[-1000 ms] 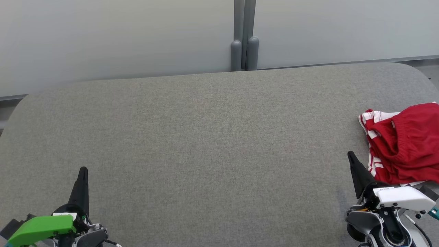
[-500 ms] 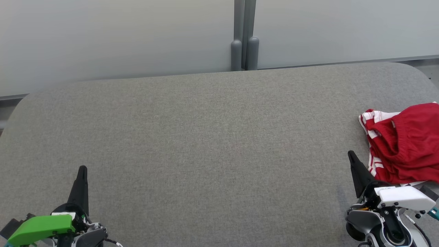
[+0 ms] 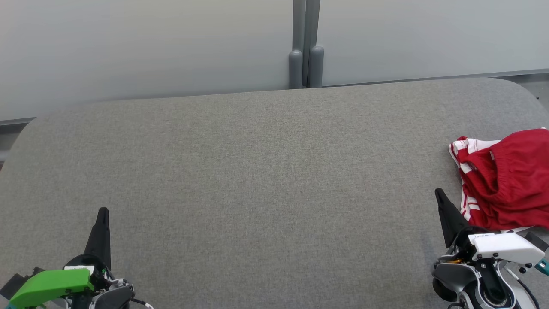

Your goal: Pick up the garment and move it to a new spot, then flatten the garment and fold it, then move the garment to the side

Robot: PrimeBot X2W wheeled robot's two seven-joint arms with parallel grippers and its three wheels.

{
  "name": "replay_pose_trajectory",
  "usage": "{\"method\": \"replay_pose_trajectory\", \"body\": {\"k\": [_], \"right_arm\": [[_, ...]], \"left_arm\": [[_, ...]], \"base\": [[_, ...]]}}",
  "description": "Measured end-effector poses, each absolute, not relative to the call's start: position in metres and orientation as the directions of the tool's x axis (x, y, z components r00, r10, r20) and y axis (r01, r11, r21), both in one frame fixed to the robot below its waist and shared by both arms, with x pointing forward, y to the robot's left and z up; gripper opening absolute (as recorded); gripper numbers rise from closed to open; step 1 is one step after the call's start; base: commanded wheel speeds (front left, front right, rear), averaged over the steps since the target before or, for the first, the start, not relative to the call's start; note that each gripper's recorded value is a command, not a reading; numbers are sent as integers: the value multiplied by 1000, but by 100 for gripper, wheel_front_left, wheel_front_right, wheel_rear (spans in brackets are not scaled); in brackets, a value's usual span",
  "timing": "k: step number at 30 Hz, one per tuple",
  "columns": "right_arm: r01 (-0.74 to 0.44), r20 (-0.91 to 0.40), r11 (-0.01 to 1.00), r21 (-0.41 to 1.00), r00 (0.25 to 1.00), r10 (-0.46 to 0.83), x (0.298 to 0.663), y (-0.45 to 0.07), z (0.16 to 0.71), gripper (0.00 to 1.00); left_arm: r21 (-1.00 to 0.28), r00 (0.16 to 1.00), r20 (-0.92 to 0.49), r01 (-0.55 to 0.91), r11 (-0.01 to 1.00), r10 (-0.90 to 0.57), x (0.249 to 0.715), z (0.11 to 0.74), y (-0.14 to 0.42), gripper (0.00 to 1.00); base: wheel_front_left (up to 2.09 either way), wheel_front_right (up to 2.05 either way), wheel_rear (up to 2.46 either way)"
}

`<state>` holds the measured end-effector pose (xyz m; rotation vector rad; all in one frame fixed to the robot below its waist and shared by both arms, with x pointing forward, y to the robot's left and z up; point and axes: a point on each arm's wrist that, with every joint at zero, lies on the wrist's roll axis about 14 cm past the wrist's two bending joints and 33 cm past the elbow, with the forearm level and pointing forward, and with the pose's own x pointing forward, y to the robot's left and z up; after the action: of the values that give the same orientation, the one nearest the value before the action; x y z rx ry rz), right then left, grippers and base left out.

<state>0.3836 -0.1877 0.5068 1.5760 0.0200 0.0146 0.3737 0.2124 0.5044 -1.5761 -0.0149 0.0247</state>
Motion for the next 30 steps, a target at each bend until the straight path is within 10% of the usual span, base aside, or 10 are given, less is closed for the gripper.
{"method": "replay_pose_trajectory", "body": {"k": [30], "right_arm": [[3,-3,-6,1000,1000,23,384,-188,507,0]], "left_arm": [[-1000,1000,-6,-6,-6,26,374,504,213,0]], "base": [[0,0,0]]}}
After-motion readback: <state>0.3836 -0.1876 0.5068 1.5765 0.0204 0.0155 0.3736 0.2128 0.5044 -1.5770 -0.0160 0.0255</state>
